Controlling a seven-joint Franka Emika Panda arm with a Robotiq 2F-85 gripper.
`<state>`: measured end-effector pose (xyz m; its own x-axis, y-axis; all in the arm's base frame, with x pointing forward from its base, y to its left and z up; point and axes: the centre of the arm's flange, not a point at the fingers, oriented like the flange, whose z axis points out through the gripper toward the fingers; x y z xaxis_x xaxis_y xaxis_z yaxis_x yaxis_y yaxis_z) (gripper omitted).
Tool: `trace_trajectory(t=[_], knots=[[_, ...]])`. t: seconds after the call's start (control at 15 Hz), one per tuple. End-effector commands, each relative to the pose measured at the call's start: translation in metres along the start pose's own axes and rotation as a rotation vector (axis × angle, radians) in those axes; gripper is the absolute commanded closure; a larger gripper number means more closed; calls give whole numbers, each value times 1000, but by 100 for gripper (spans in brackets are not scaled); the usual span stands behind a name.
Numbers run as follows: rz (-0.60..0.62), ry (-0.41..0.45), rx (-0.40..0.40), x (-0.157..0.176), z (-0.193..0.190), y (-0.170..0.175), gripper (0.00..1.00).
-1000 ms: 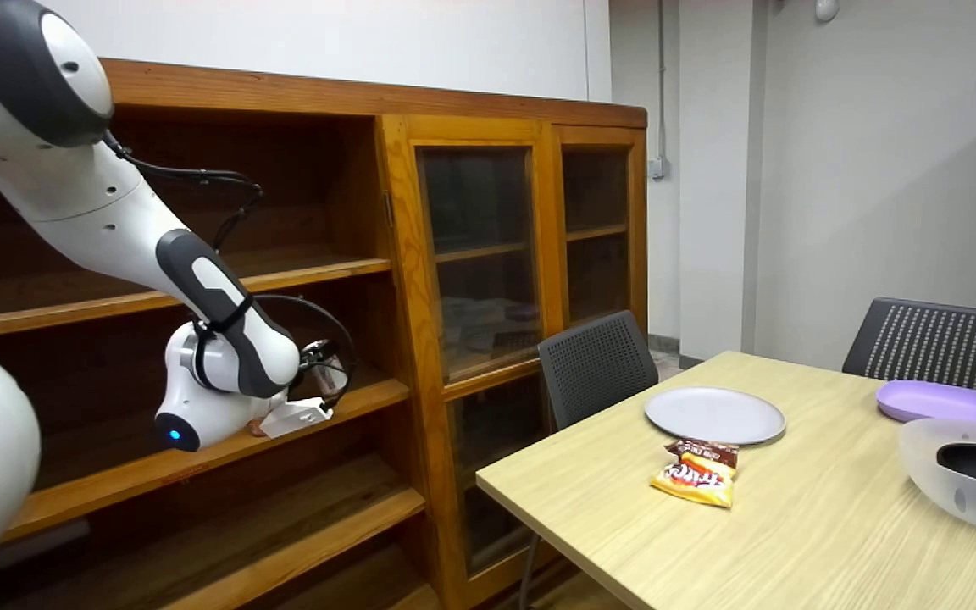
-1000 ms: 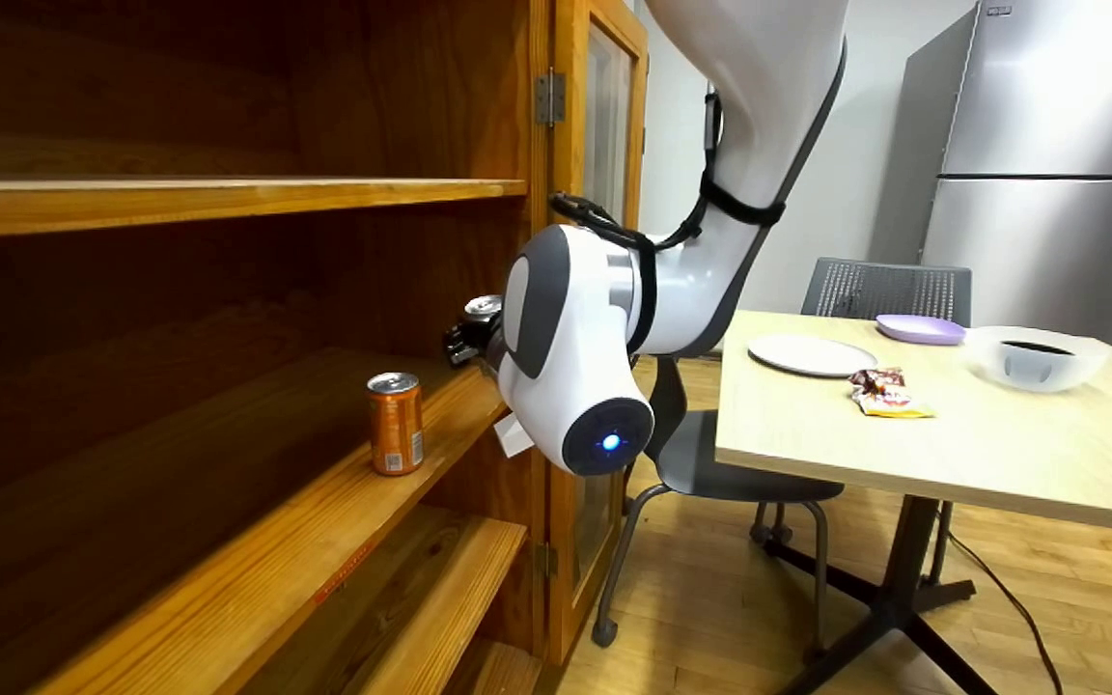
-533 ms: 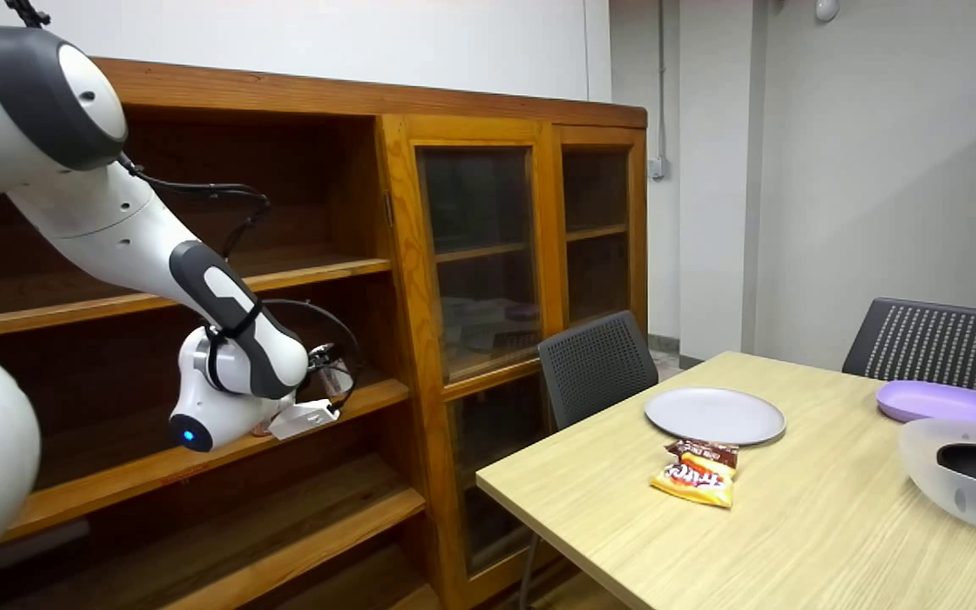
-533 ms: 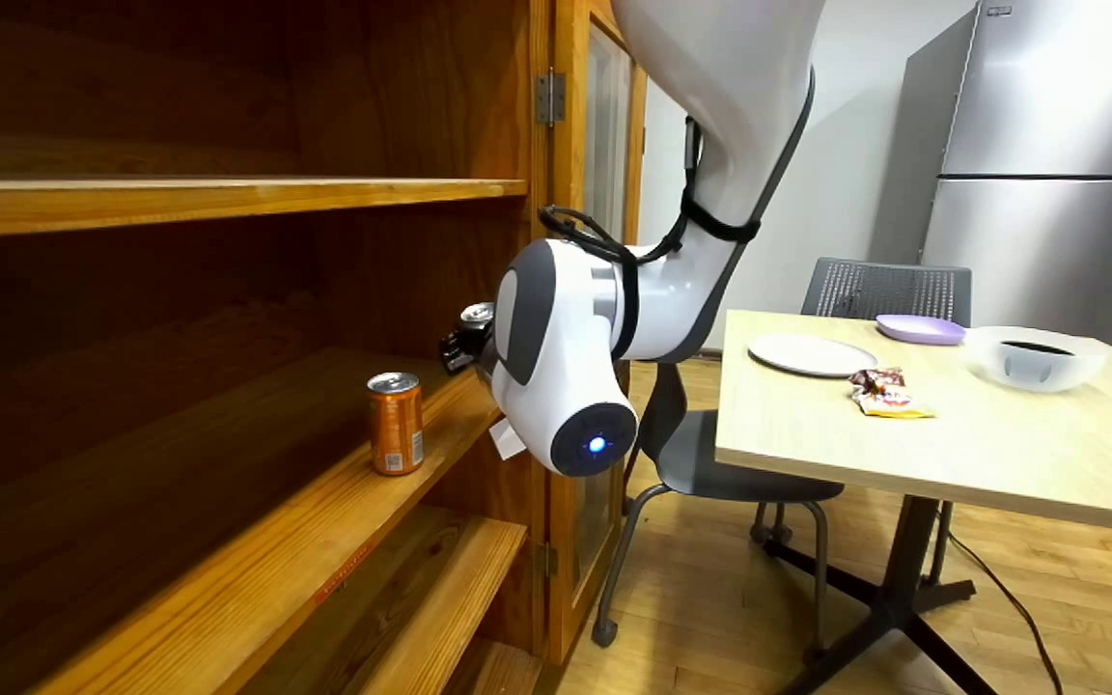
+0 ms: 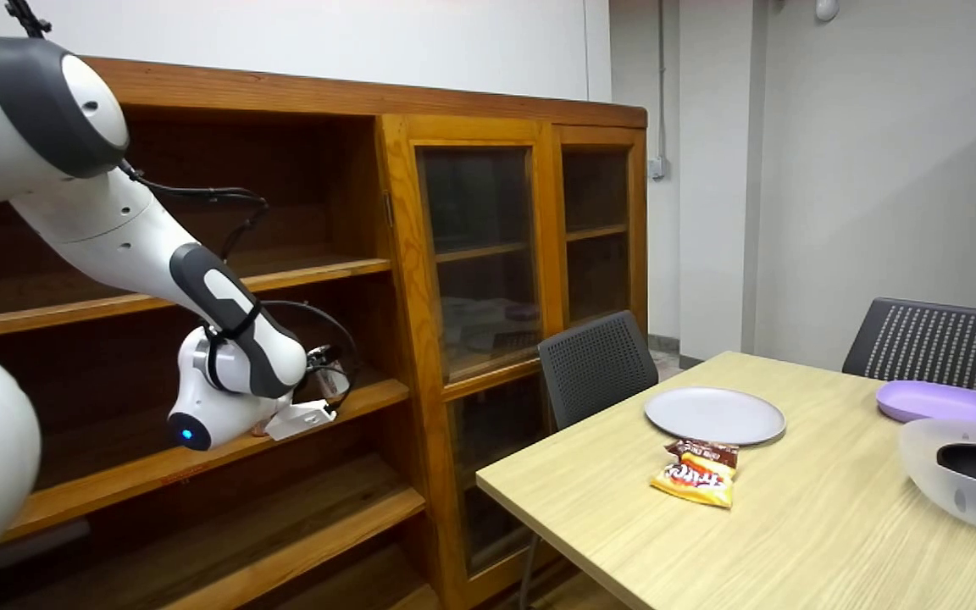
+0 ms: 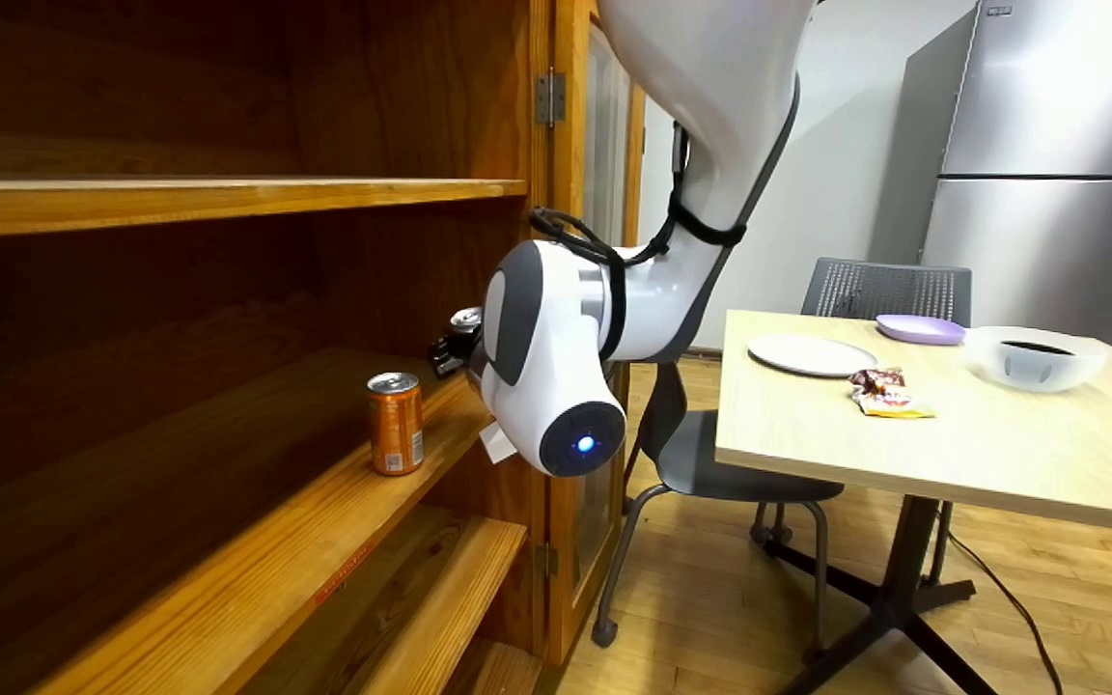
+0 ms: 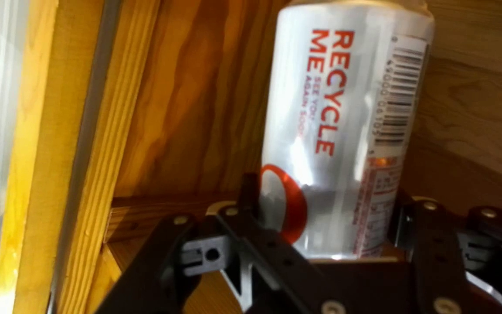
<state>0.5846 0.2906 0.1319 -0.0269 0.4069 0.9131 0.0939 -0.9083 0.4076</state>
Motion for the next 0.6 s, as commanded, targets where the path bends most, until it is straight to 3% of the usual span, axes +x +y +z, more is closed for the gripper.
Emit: trace_trajectory(t=[0.0, 0.53], knots=[[9, 8, 29, -4, 6, 12, 60], [6, 4, 30, -15, 14, 18, 60]])
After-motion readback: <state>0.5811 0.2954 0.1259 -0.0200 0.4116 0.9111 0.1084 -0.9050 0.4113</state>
